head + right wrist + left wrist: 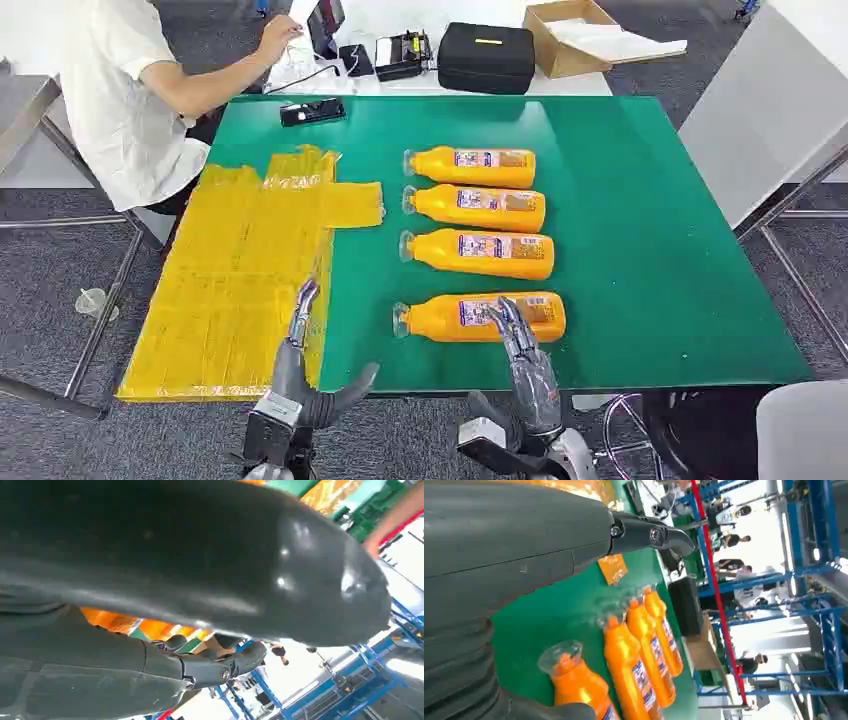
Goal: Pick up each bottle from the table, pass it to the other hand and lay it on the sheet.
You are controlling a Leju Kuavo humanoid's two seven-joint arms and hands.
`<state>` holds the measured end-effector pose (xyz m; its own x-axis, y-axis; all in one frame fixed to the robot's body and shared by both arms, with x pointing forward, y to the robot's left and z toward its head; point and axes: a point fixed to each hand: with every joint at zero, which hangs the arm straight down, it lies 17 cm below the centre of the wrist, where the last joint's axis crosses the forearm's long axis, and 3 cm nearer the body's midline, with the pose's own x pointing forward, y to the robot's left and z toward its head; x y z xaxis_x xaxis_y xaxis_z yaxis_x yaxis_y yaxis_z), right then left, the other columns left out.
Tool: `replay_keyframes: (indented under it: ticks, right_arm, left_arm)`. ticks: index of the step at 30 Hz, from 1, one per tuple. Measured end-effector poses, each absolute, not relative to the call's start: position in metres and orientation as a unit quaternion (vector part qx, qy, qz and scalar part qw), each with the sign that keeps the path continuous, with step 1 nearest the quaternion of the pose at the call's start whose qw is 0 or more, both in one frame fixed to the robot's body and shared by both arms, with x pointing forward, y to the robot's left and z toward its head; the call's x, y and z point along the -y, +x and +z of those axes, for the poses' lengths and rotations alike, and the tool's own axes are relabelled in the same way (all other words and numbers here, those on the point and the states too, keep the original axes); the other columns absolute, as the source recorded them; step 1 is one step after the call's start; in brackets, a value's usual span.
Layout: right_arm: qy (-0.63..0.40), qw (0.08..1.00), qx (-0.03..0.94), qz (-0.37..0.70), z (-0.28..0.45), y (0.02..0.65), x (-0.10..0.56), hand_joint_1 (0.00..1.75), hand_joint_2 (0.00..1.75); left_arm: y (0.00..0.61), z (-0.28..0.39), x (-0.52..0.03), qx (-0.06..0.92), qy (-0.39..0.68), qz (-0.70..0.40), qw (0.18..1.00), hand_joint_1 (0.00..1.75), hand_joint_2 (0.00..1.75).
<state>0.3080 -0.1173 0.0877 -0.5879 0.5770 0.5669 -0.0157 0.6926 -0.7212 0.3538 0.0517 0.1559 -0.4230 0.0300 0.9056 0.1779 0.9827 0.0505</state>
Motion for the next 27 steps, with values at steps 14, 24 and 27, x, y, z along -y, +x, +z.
replay_keyframes:
  ticks: [14, 24, 27]
  right_arm:
    - [-0.200, 0.434, 0.792, 0.379, 0.072, 0.312, 0.133, 0.00, 0.00]
    - [-0.279, 0.459, 0.720, 0.440, 0.041, 0.326, 0.187, 0.00, 0.00]
    - [-0.293, 0.458, 0.700, 0.463, 0.036, 0.333, 0.207, 0.00, 0.00]
  left_arm:
    - [0.354, 0.147, -0.043, 0.831, -0.084, -0.076, 0.545, 0.00, 1.75]
    - [0.352, 0.144, -0.036, 0.824, -0.100, -0.082, 0.551, 0.00, 1.75]
    - [0.349, 0.143, -0.031, 0.822, -0.106, -0.087, 0.552, 0.00, 1.75]
